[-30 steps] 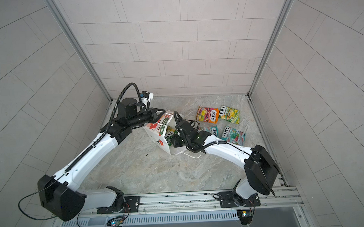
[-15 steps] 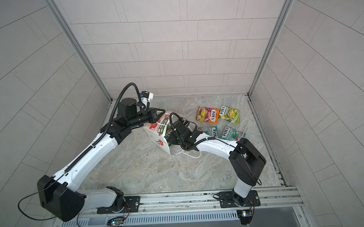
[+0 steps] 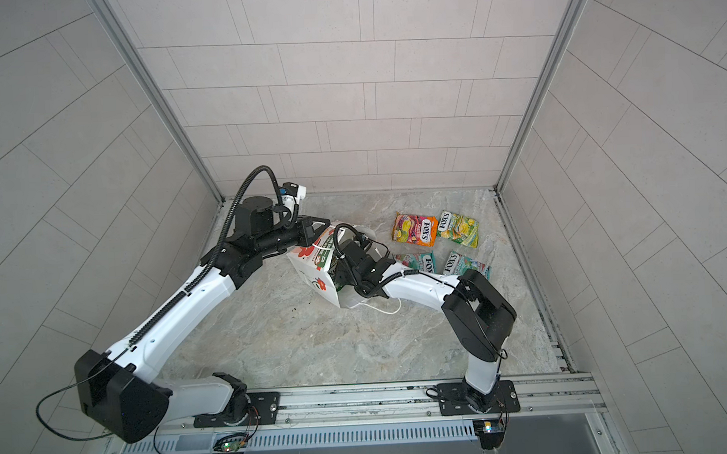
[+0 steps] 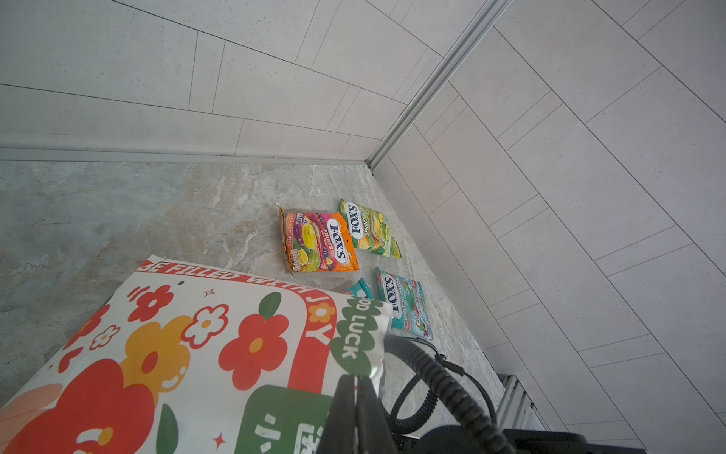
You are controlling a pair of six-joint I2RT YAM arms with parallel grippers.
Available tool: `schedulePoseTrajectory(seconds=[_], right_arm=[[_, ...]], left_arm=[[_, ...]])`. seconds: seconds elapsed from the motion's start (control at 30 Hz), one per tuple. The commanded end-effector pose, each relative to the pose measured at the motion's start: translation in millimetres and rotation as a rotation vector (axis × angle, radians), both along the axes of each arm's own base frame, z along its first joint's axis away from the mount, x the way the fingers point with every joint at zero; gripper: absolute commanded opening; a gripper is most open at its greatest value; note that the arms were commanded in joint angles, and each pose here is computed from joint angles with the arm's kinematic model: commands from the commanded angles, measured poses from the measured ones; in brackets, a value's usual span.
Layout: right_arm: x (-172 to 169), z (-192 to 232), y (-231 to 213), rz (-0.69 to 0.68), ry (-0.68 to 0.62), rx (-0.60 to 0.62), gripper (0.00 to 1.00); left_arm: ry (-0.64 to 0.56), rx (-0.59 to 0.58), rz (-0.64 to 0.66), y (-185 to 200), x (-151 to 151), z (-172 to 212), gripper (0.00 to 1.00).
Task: Take the snacks out of the paper bag
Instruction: 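Close the right gripper on the green spring tea packet in the bag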
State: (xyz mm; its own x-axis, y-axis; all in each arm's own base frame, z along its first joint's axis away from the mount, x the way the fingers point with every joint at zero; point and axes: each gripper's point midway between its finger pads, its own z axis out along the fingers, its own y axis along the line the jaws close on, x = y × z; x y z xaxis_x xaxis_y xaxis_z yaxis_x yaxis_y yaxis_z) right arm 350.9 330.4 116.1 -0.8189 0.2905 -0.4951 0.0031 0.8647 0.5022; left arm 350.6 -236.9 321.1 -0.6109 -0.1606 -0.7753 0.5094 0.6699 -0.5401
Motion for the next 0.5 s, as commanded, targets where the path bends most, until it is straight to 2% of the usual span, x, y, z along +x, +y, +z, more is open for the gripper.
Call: schedulePoseTrajectory(seconds=[0.0,0.47], right_arm=[[7.5,-0.4,0.9,-0.036,-0.007,-0.008,0.39],[24.2,-20.9,5.0,-0.07,0.022,-0.042,0.37]], left_arm=[[-0.034,-0.016,-0.006,0.4,-3.2,9.6,0.0],[-0.035,-0.018,-0.01,-0.1,-4.0,10.4,0.0]])
